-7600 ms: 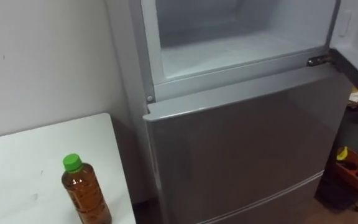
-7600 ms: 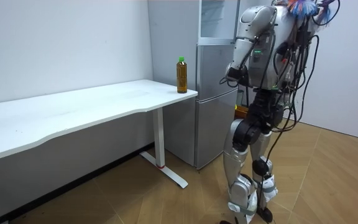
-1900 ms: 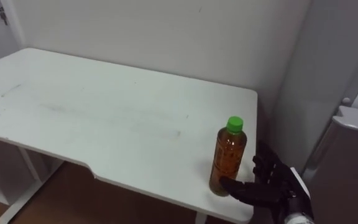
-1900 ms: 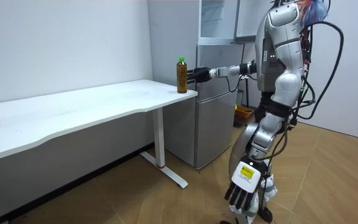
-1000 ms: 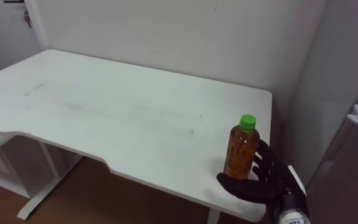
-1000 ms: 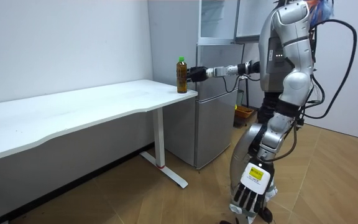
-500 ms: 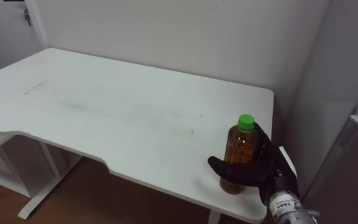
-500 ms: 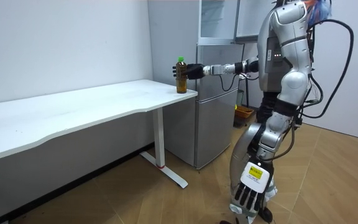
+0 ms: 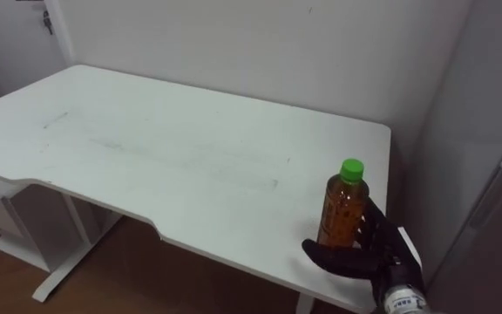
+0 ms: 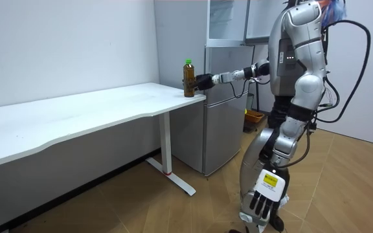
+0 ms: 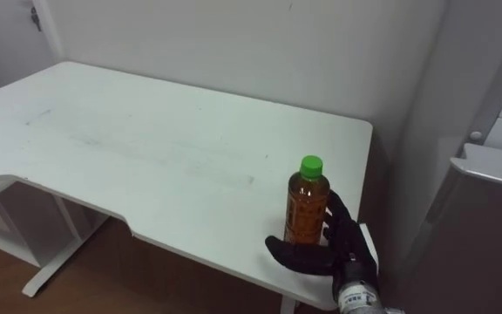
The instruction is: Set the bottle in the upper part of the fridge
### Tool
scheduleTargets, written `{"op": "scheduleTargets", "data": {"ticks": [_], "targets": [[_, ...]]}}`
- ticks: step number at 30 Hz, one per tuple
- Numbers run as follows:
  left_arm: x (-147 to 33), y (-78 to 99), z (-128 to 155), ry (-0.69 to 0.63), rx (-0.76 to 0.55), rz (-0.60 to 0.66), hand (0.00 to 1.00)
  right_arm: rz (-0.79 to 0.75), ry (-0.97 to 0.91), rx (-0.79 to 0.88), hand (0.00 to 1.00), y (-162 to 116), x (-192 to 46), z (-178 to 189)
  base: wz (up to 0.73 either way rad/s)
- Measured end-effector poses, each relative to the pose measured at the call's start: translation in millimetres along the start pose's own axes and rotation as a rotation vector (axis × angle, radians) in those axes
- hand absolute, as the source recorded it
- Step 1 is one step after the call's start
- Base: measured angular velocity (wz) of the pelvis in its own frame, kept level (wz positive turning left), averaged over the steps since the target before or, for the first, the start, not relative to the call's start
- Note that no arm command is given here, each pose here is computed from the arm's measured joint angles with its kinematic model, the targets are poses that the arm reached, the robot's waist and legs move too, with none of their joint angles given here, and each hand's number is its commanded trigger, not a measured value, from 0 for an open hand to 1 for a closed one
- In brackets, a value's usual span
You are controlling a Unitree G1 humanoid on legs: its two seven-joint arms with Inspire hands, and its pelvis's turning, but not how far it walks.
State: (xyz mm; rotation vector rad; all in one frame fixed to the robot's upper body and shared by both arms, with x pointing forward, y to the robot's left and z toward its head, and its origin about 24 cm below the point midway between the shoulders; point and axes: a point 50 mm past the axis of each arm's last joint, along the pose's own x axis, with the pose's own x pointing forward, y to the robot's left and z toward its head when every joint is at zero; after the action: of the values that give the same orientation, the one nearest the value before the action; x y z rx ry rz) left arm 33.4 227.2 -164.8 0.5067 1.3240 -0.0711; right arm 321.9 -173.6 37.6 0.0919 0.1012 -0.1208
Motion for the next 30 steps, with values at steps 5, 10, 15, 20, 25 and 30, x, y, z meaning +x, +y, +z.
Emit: {"op": "scheduleTargets", "data": {"ticks": [5, 10, 15, 20, 25, 30], "targets": [[0.1, 0.5, 1, -0.002, 0.0, 0.003, 0.0, -0.018, -0.004, -0.002, 0.0, -1, 1, 1, 0.0], [0.4, 1.6, 4, -0.014, -0.001, 0.006, 0.0, -0.059, 0.005, -0.02, 0.0, -10, 4, 1, 0.06], [0.4, 2.4, 6, -0.021, -0.001, 0.009, 0.0, -0.079, 0.006, -0.038, 0.0, -16, 8, 3, 0.0], [0.5, 3.0, 6, -0.022, -0.018, 0.011, 0.0, -0.095, 0.001, -0.038, 0.0, -17, 8, 3, 0.0], [0.5, 2.8, 6, -0.022, -0.018, 0.007, 0.0, -0.105, -0.004, -0.037, 0.0, -17, 8, 4, 0.0], [0.5, 2.4, 7, -0.023, -0.016, 0.004, 0.0, -0.117, -0.01, -0.038, 0.0, -15, 10, 7, 0.0]]}}
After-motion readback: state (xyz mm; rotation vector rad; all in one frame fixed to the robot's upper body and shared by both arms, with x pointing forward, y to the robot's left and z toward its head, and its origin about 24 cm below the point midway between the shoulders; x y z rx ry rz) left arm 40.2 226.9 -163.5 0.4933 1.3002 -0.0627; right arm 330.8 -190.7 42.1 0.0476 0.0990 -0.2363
